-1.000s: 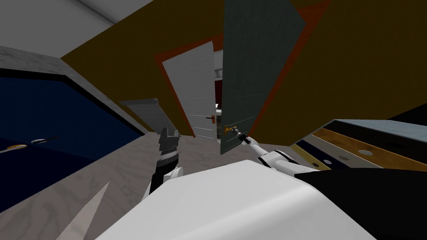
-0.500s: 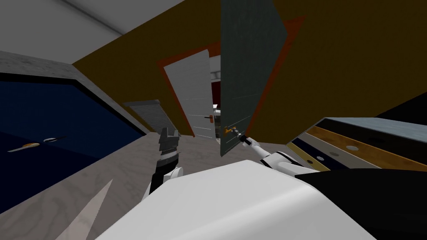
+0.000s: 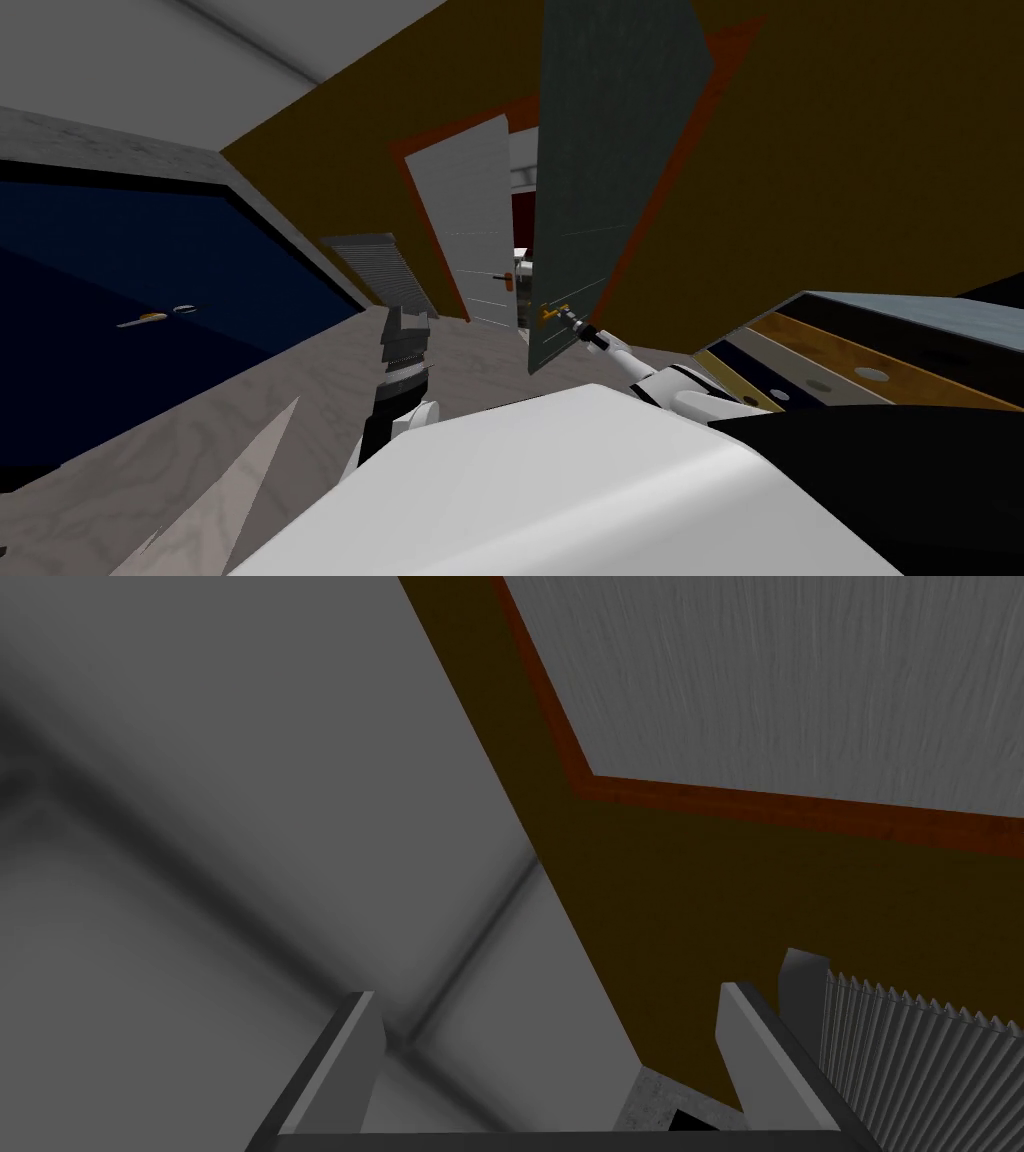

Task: Pull the door open

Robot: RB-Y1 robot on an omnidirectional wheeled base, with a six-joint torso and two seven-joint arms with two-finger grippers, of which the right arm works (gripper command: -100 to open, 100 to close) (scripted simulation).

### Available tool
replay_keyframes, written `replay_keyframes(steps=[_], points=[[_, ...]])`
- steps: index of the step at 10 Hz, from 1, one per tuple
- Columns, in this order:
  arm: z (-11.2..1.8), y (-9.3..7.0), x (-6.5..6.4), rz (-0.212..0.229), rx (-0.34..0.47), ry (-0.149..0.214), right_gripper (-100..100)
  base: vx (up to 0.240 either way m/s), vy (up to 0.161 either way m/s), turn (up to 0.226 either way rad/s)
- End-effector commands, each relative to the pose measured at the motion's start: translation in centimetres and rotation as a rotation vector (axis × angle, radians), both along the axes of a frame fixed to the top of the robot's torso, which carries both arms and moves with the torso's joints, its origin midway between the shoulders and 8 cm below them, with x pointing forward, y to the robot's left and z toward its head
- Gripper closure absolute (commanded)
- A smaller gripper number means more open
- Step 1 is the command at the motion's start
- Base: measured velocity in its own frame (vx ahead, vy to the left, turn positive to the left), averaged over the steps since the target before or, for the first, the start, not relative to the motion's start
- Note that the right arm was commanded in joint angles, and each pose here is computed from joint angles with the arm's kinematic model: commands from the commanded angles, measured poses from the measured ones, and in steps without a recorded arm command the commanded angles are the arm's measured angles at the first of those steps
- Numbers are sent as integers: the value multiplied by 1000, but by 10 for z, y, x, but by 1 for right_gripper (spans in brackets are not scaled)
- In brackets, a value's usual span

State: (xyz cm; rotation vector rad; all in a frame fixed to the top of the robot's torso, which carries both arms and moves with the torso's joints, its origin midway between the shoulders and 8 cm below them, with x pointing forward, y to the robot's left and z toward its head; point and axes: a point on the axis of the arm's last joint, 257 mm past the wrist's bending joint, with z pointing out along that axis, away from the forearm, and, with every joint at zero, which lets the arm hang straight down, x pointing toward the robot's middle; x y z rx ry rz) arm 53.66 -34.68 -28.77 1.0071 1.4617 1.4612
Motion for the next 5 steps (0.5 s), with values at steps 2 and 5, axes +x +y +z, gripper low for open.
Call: replay_keyframes(steps=[2, 5], points=[[-5, 0, -15, 44, 4, 9, 100, -158, -103, 96], [-5, -1, -21, 62, 5, 9, 100, -104, -81, 57]])
